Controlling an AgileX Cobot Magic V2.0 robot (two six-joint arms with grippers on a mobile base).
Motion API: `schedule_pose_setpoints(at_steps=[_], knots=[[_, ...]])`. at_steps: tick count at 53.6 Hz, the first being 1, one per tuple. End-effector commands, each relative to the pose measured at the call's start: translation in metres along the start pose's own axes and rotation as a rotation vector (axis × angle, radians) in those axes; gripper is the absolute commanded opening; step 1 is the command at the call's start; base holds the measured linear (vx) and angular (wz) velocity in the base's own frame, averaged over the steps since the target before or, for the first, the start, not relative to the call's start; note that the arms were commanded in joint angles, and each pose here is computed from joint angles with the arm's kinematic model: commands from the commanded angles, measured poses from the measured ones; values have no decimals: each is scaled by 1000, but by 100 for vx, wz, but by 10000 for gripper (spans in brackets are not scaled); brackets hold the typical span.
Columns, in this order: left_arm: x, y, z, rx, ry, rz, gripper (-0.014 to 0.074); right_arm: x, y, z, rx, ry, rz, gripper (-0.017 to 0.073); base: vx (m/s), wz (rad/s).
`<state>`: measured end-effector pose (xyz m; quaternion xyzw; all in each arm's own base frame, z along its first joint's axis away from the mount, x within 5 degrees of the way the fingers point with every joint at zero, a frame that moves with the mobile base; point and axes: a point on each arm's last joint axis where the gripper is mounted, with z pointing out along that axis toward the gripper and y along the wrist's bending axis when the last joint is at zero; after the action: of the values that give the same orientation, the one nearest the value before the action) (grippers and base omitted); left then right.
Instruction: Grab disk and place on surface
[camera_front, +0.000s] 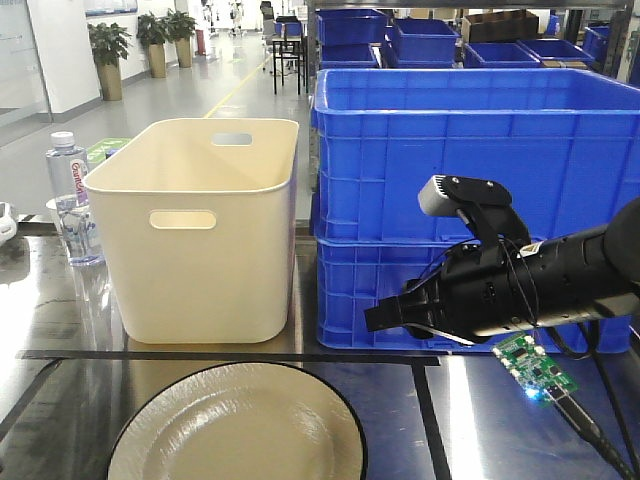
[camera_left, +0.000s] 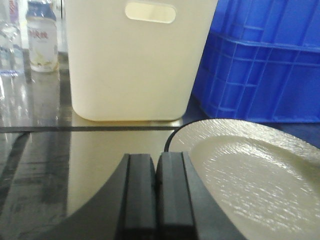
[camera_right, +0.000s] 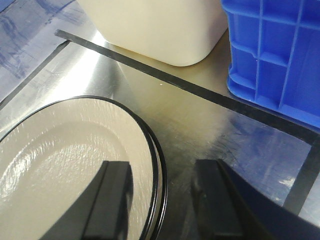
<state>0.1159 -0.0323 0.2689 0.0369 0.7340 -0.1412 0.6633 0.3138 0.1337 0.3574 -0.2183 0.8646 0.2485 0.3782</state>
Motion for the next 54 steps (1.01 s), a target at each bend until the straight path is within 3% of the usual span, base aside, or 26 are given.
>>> schedule_pose_setpoints(at_steps=[1,5,11,14,23,30,43,54], knots=[[-5,5,-14,-28,-163,-5,-7,-17,8,-21,4,-117,-10,351,0,1],[6,11,-26,-69,-190,21,-7,-17,8,-21,4,-117,-10,351,0,1],[30,17,-37,-119,-153,188,-6,-17,8,-21,4,-117,-10,351,0,1],[40,19,-41,-134,-122,239,-6,-17,8,-21,4,-117,-10,351,0,0],[74,23,-46,-147,21,186,-5,-17,8,-21,4,-117,-10,351,0,0],[85,24,-48,-143,149,176,-5,-17,8,-21,4,-117,-10,351,0,0],[79,22,-61,-167,12,184,-5,-17,8,-21,4,-117,-10,351,0,0],[79,25,-61,-205,12,180,-4,-17,7,-19,3,-110,-8,351,0,0]])
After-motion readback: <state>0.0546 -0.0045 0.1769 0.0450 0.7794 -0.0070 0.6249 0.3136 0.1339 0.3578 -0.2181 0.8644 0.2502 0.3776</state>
